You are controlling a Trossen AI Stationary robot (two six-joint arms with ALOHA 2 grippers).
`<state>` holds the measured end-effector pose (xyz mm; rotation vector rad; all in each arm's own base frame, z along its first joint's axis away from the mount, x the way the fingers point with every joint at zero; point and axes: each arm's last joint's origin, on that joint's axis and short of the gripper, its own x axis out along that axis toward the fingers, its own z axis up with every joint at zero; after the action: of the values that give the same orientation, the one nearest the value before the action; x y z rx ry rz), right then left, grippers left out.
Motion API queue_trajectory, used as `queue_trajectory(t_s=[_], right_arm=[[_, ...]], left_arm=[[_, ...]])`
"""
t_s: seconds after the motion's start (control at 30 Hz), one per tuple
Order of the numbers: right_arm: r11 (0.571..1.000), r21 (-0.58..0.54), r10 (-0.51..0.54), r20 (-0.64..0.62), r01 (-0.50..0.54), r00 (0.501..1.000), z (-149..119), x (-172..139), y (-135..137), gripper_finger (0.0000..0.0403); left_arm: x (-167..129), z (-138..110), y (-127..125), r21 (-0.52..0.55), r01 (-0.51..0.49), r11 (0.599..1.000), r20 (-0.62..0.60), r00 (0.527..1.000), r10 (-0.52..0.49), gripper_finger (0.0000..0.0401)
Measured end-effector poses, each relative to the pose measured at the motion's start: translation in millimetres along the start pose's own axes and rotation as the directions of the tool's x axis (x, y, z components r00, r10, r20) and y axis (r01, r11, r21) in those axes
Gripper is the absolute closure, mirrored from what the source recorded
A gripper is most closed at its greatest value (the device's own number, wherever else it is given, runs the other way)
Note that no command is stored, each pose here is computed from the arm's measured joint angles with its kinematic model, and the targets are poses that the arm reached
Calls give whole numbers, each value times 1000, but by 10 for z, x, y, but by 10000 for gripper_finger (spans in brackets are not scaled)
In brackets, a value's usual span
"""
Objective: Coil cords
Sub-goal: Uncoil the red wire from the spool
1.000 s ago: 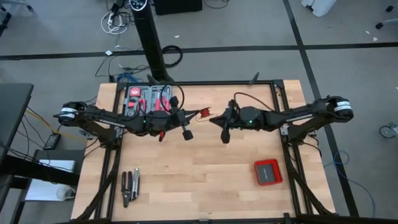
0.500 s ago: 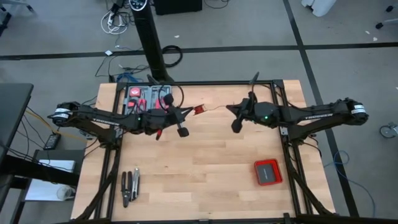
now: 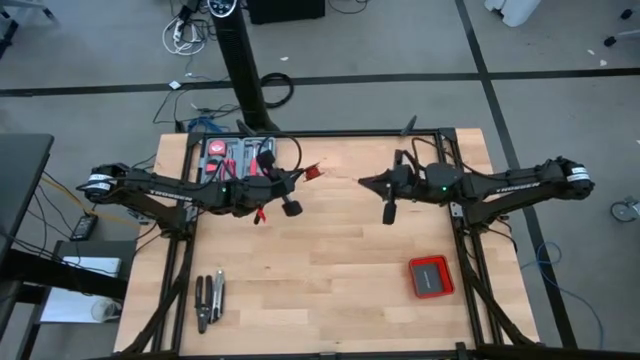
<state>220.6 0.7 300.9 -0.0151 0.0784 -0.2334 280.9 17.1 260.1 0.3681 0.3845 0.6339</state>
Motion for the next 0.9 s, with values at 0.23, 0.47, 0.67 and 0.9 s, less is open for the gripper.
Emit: queue_trajectory(t_s=[0.23, 0.47, 0.67, 0.9], right_arm=[[985, 16, 173, -61, -172, 983, -174, 229, 86, 403], [986, 81, 158, -232, -142, 960, -477, 439, 29, 403], [991, 74, -80, -364, 115, 928, -584, 375, -127, 403], [945, 21, -292, -396, 327, 870, -490, 110, -274, 403]], left_arm=[[-2, 60, 18, -121, -9, 993, 51, 999, 15, 401], [-10, 141, 15, -174, 86, 981, 149, 987, -60, 401], [-15, 158, -7, -151, 170, 974, 187, 972, -141, 401], [-36, 129, 26, -100, 119, 988, 139, 985, -104, 401]])
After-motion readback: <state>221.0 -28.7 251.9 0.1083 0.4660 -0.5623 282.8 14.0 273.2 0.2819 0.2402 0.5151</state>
